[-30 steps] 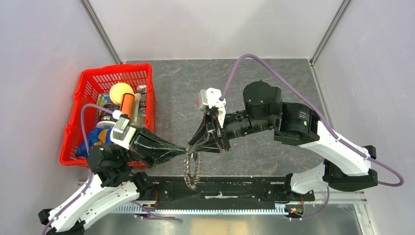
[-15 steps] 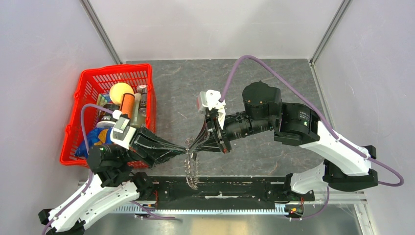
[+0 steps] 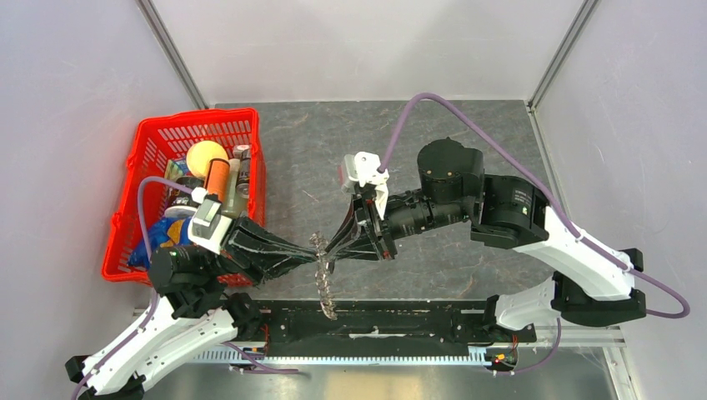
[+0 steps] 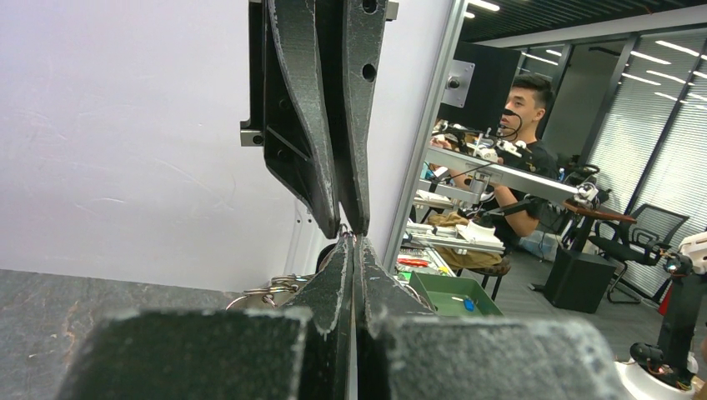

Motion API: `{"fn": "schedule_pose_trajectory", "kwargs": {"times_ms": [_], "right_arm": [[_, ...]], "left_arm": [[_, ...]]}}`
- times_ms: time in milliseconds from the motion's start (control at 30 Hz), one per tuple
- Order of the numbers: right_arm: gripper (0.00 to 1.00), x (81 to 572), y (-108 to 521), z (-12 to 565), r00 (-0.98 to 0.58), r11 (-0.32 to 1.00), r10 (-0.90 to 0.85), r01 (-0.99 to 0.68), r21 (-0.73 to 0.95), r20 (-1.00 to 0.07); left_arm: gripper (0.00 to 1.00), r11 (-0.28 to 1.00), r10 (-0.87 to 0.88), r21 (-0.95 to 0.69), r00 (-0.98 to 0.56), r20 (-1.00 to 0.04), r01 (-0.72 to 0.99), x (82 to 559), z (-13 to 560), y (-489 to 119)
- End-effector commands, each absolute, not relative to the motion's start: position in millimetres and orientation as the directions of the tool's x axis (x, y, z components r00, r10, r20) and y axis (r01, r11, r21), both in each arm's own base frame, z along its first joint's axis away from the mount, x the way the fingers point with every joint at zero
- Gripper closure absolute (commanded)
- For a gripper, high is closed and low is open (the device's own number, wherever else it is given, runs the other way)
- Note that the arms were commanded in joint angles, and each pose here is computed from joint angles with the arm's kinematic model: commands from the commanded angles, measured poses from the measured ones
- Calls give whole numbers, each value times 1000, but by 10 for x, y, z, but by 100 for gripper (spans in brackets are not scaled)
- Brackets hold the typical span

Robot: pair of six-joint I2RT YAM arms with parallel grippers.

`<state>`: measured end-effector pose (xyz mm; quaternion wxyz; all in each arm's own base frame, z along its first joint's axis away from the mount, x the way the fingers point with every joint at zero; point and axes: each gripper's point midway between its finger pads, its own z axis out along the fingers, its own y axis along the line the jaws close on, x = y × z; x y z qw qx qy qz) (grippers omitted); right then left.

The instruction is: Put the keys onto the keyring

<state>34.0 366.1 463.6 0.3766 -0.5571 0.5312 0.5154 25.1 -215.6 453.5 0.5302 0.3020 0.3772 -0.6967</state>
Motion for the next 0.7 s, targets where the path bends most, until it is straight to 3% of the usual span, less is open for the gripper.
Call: {"fn": "schedule_pose_trajectory", "kwargs": {"times_ms": [0, 667], "right_arm": [[78, 284, 3513, 4858, -78, -161, -139, -982, 100, -987], [75, 327, 3602, 4817, -82, -152, -148, -983, 105, -986]], "left_arm": [[98, -163, -564, -176, -238, -791, 971, 216, 4707, -2087], [98, -166, -565, -174, -239, -790, 971, 204, 4709, -2078]]}}
